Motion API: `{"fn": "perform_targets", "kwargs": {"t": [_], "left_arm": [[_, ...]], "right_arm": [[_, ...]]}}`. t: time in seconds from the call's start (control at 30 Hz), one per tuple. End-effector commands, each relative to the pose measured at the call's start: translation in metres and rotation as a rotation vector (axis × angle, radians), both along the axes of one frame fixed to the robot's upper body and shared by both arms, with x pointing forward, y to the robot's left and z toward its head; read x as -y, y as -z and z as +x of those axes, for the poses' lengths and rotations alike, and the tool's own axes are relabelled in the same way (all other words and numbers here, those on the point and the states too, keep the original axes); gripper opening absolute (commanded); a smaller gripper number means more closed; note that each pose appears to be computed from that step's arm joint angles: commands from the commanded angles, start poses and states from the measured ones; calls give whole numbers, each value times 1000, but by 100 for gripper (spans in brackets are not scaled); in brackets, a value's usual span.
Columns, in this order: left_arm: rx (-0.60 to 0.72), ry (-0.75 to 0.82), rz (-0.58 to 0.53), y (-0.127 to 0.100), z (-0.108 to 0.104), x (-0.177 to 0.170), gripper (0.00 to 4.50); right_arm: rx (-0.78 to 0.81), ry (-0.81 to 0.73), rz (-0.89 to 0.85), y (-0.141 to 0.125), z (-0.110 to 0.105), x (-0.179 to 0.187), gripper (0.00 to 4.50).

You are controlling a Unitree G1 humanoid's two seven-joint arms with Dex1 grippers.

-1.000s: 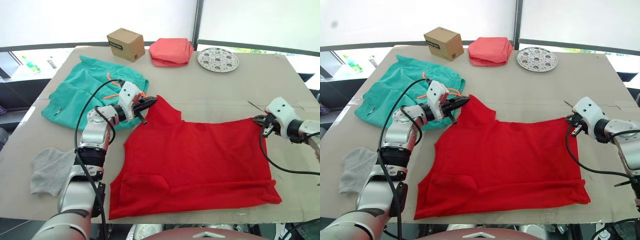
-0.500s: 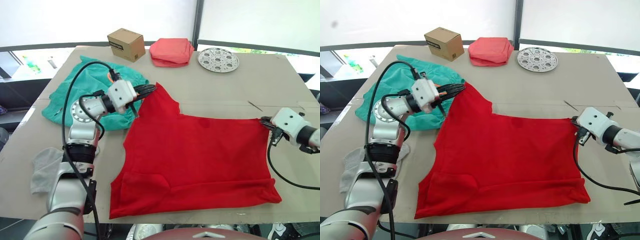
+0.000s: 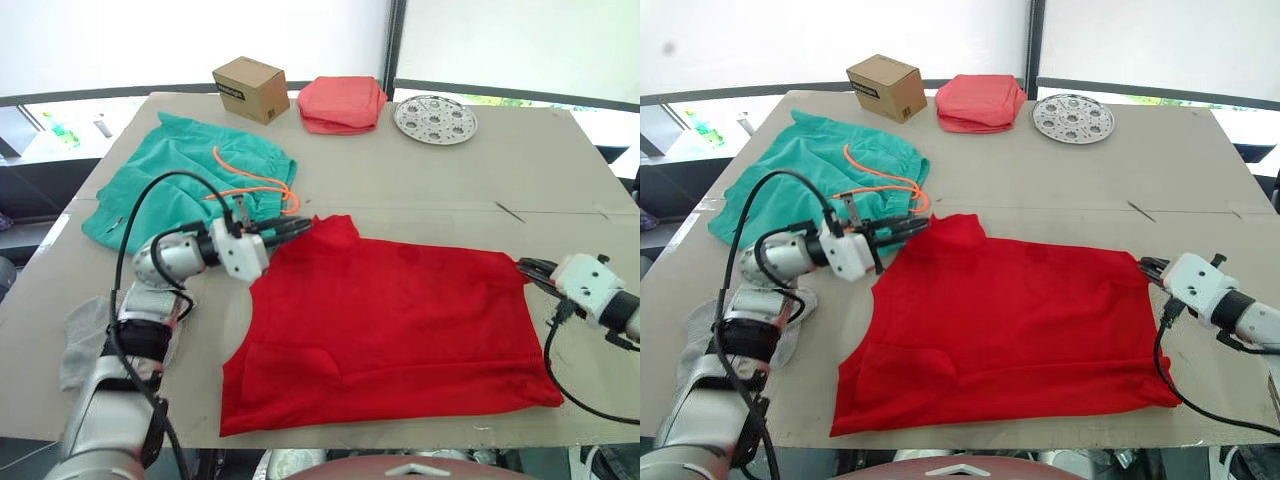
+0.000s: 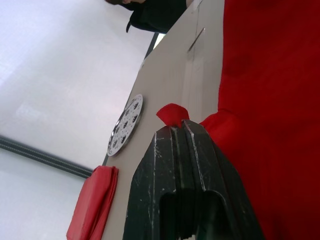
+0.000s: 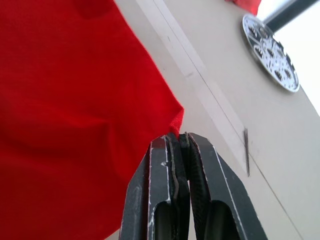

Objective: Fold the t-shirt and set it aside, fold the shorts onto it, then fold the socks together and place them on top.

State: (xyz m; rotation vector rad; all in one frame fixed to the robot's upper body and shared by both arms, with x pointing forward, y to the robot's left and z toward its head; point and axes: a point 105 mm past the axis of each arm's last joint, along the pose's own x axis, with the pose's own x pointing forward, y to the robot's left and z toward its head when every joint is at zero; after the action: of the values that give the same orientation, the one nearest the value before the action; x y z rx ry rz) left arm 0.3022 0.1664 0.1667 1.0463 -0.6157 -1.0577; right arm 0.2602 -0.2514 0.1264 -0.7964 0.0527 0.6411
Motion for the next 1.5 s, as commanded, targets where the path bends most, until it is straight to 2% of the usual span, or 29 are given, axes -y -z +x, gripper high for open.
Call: {"fn": "perform_targets", "kwargs": {"t": [0.03, 0.17, 0.3, 0.47, 0.6, 0.73, 0.93, 1.07, 1.23, 1.3, 1.4, 1.43, 1.47, 1.5], "left_arm": [[35, 42, 11, -3, -16, -3, 0], [7, 63, 58, 13, -33, -12, 0], [-44, 80, 163, 35, -48, -25, 0], [-63, 58, 259, 55, -50, -40, 0], [-60, 41, 274, 59, -49, -47, 0], [-57, 43, 273, 62, -52, -49, 0], [-57, 46, 257, 65, -56, -47, 0], [-70, 52, 239, 69, -58, -43, 0], [-85, 52, 230, 71, -59, -40, 0], [-134, 40, 236, 76, -60, -42, 0], [-211, -9, 217, 77, -59, -48, 107], [-235, -25, 205, 76, -60, -51, 151], [-282, -50, 181, 76, -62, -55, 214], [-318, -66, 164, 76, -63, -59, 244]], "right_arm": [[84, -26, 2, -18, -11, -2, 5], [85, -17, -45, -10, -22, 7, 5], [87, -29, -113, 0, -31, 13, 5], [121, -53, -206, 6, -34, 19, 5], [137, -92, -246, 10, -40, 21, 5], [138, -155, -276, 18, -55, 17, 5], [186, -173, -270, 22, -67, 14, 5], [145, -112, -265, 38, -68, 25, 5], [152, -123, -255, 39, -62, 19, 5], [57, -161, -247, 53, -70, 16, 5], [4, -119, -217, 59, -71, 23, 107], [-82, -66, -169, 64, -73, 28, 152], [-156, -24, -93, 62, -76, 29, 217], [-210, -1, -35, 61, -78, 28, 248]]}}
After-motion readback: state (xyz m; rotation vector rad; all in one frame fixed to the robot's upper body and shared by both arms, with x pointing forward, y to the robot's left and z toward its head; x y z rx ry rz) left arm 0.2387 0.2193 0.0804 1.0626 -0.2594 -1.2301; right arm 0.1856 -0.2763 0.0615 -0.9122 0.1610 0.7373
